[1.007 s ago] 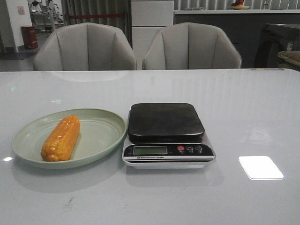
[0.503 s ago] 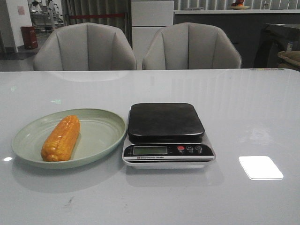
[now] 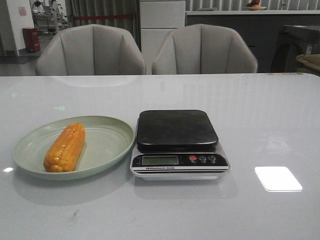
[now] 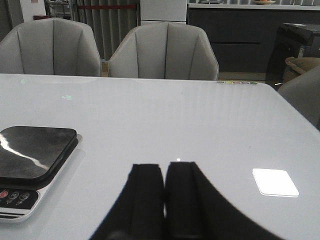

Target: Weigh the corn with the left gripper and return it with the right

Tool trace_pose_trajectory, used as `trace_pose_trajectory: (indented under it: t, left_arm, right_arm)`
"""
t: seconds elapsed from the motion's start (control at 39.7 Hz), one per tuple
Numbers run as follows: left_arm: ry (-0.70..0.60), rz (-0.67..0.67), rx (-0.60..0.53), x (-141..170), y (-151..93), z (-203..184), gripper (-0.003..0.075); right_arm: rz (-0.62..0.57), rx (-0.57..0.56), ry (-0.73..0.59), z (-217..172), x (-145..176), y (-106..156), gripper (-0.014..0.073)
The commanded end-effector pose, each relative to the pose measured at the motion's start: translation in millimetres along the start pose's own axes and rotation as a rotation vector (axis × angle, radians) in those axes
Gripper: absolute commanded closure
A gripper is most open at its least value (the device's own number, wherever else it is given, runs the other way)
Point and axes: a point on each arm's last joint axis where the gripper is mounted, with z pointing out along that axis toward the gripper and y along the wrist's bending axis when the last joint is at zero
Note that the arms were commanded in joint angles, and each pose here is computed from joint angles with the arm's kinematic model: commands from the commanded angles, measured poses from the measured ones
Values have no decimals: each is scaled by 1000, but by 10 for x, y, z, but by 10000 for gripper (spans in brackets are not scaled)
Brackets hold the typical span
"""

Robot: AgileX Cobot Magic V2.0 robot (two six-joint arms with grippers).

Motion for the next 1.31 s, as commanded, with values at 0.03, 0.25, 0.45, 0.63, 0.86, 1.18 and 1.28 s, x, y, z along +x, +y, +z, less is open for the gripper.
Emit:
trace_pose_trajectory:
  t: [0.03, 0.25, 0.45, 0.63, 0.86, 1.18, 1.28]
  left_arm:
    - [-239, -11, 31, -128, -22, -35, 607]
    - [-351, -88, 34, -563, -26, -73, 607]
    - [-161, -89, 22, -1019, -47, 31, 607]
    - [-38, -89, 11, -1121, -53, 193, 607]
    - [68, -88, 2, -991, -48, 334, 607]
    - [215, -84, 105, -855, -151, 434, 511]
    - [254, -70, 144, -813, -199, 496, 379]
  right_arm:
    - [-17, 3, -90, -12, -50, -1, 428]
    - [-17, 3, -90, -12, -50, -1, 428]
    - [-17, 3, -90, -12, -50, -1, 428]
    - [-17, 3, -90, -12, -50, -1, 428]
    - [-17, 3, -90, -12, -50, -1, 428]
    - [-17, 3, -90, -12, -50, -1, 428]
    - [-17, 3, -90, -12, -50, -1, 428]
